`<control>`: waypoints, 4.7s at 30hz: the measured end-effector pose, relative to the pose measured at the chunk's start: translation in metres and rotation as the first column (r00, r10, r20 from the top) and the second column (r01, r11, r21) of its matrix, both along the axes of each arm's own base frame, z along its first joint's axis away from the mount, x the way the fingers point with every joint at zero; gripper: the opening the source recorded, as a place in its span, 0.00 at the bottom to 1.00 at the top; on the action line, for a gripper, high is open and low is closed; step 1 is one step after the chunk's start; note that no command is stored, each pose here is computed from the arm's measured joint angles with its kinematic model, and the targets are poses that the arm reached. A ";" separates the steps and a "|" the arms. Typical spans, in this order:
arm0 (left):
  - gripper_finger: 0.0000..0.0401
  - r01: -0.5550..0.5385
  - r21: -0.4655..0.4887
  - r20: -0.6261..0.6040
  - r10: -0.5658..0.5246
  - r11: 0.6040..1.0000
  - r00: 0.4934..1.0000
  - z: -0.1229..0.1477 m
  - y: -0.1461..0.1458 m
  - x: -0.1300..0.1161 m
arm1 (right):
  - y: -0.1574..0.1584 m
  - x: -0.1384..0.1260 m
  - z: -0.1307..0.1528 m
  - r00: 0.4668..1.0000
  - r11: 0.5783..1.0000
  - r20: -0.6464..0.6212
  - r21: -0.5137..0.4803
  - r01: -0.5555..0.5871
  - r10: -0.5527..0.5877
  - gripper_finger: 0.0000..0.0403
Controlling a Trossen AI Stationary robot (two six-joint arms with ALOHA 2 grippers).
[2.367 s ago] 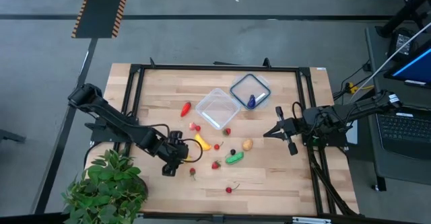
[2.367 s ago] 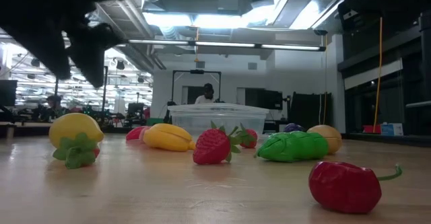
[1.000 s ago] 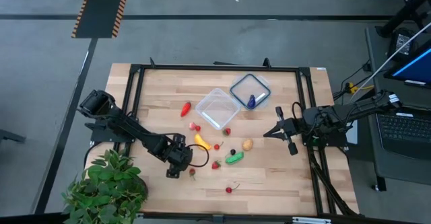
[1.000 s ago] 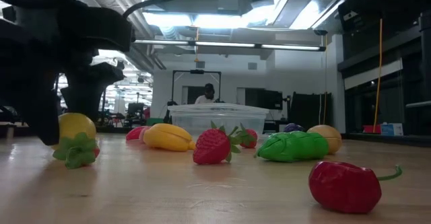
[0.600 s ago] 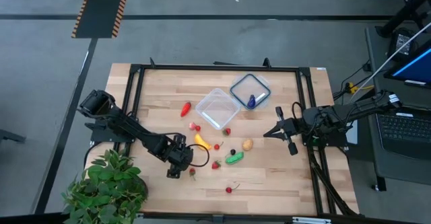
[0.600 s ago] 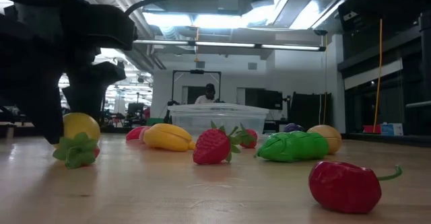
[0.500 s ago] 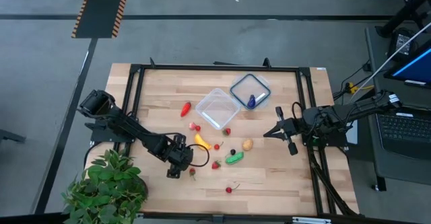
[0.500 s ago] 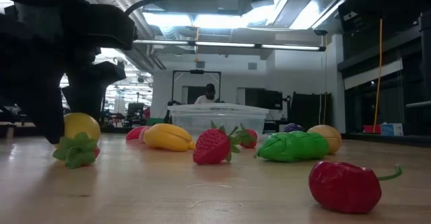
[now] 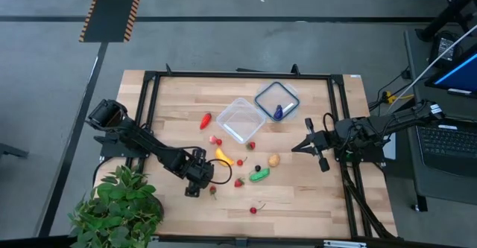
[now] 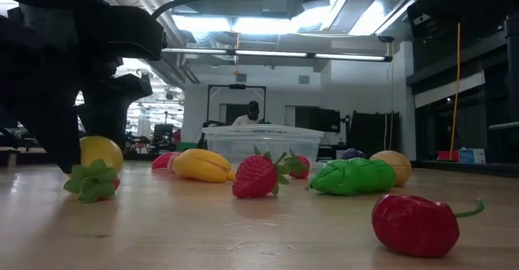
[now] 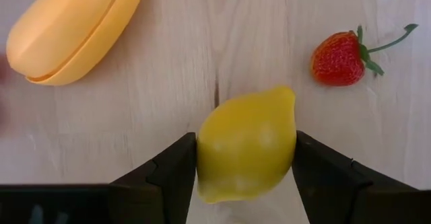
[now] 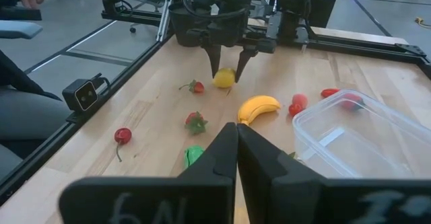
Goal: Pick and placing Produce into tupperware
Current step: Put the yellow lemon into the transparent container
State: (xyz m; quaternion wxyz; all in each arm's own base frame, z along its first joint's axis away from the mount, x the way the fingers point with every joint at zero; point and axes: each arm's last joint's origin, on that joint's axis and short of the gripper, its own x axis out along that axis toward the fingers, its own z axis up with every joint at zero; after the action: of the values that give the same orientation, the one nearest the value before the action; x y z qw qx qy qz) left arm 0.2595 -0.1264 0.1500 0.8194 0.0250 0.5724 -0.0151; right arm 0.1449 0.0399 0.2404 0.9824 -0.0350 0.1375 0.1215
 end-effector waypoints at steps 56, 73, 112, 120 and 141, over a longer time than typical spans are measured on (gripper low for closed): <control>0.51 -0.040 0.052 0.826 -0.020 0.998 0.563 0.068 0.057 -0.056 | 0.000 -0.002 -0.006 0.999 1.000 -0.053 -0.021 -0.003 0.002 0.04; 0.51 0.161 0.043 0.916 -0.103 0.986 0.388 0.053 0.058 -0.072 | 0.000 -0.001 -0.005 0.999 1.000 -0.047 -0.019 -0.003 0.002 0.04; 0.51 0.011 0.136 0.653 -0.098 0.991 0.751 0.058 0.149 0.060 | 0.000 -0.001 -0.005 0.999 1.000 -0.041 -0.018 -0.003 0.002 0.04; 0.51 -0.085 0.234 0.466 -0.035 0.969 0.884 0.053 0.190 0.085 | 0.000 -0.001 -0.005 0.999 1.000 -0.041 -0.019 -0.003 0.002 0.04; 0.51 -0.068 0.171 0.330 0.008 0.983 0.944 0.067 0.243 0.079 | 0.000 0.000 -0.002 1.000 1.000 -0.018 -0.015 0.000 -0.001 0.04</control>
State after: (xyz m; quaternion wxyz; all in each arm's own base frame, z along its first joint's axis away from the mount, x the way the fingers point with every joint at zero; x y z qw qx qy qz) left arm 0.3382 0.1169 0.2169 0.8976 0.0900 0.4277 0.0569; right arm 0.1445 0.0397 0.2380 0.9809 -0.0411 0.1471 0.1206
